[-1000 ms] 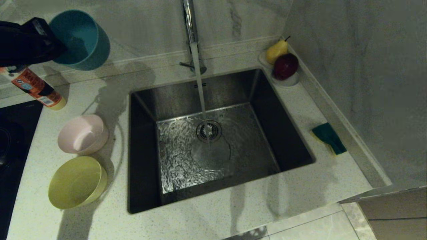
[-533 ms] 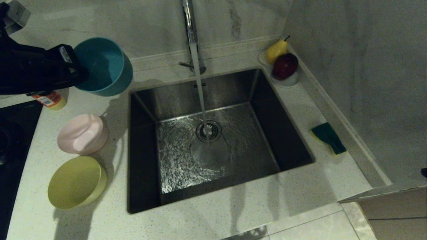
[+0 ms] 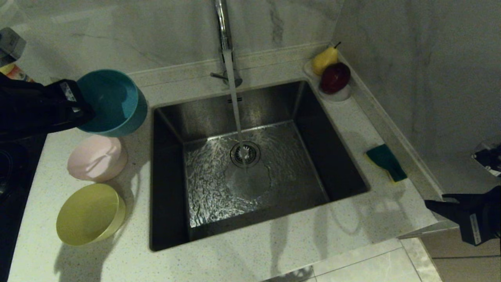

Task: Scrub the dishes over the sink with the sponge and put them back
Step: Pick up a bowl and the sponge

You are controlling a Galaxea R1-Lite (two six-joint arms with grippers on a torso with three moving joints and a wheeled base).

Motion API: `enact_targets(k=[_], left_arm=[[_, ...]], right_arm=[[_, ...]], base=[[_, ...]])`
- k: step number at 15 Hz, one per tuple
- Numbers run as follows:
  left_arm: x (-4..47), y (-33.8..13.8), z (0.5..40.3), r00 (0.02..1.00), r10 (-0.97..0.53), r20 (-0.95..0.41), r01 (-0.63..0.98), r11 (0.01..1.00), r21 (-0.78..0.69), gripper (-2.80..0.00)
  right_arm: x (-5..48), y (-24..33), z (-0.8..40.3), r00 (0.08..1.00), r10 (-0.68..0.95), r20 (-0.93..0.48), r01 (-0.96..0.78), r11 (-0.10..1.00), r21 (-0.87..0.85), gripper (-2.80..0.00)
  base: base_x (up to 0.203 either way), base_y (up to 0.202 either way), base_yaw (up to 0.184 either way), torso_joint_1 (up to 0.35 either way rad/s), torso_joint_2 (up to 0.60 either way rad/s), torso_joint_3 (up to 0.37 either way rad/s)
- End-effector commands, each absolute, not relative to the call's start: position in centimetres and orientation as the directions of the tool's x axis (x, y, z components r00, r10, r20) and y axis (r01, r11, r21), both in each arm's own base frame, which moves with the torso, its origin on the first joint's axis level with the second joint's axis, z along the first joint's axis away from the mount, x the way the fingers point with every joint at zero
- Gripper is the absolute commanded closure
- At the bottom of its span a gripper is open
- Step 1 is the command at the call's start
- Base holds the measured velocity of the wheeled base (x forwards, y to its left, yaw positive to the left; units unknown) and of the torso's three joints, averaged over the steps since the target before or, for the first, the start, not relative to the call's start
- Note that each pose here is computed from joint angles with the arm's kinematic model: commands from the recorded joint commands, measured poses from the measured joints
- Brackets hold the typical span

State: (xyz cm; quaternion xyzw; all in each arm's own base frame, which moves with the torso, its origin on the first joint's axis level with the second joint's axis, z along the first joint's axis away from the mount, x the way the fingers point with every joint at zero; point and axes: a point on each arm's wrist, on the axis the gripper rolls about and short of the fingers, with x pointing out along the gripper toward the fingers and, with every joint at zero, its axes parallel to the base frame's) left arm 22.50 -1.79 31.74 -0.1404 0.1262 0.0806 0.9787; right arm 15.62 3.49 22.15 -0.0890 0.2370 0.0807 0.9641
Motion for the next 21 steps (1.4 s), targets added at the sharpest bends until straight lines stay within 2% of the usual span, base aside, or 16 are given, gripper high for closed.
enact_targets(k=[1,6,17,21], left_arm=[[22.1,-1.7,31.0,0.946,0.144,-0.290,-0.219,0.945,-0.244,0.00],[22.4,-1.7,30.4,0.934,0.173,-0.312,-0.250,0.941,-0.226,0.00],[21.9,-1.6,28.9,0.918,0.172,-0.358,-0.261,0.940,-0.218,0.00],[21.4,-1.6,28.9,0.921,0.167,-0.353,-0.255,0.942,-0.219,0.00]], right_arm=[[17.1,3.9,21.3,0.864,0.098,-0.493,-0.191,0.971,-0.142,-2.80],[18.7,4.2,20.0,0.859,0.067,-0.507,-0.170,0.972,-0.160,-2.80],[20.3,5.1,17.8,0.794,0.132,-0.594,-0.241,0.965,-0.108,-2.80],[22.5,5.6,16.8,0.807,0.144,-0.573,-0.244,0.964,-0.102,-2.80]], base=[[0.000,0.000,0.000,0.000,0.00,0.000],[0.000,0.000,0.000,0.000,0.00,0.000],[0.000,0.000,0.000,0.000,0.00,0.000],[0.000,0.000,0.000,0.000,0.00,0.000]])
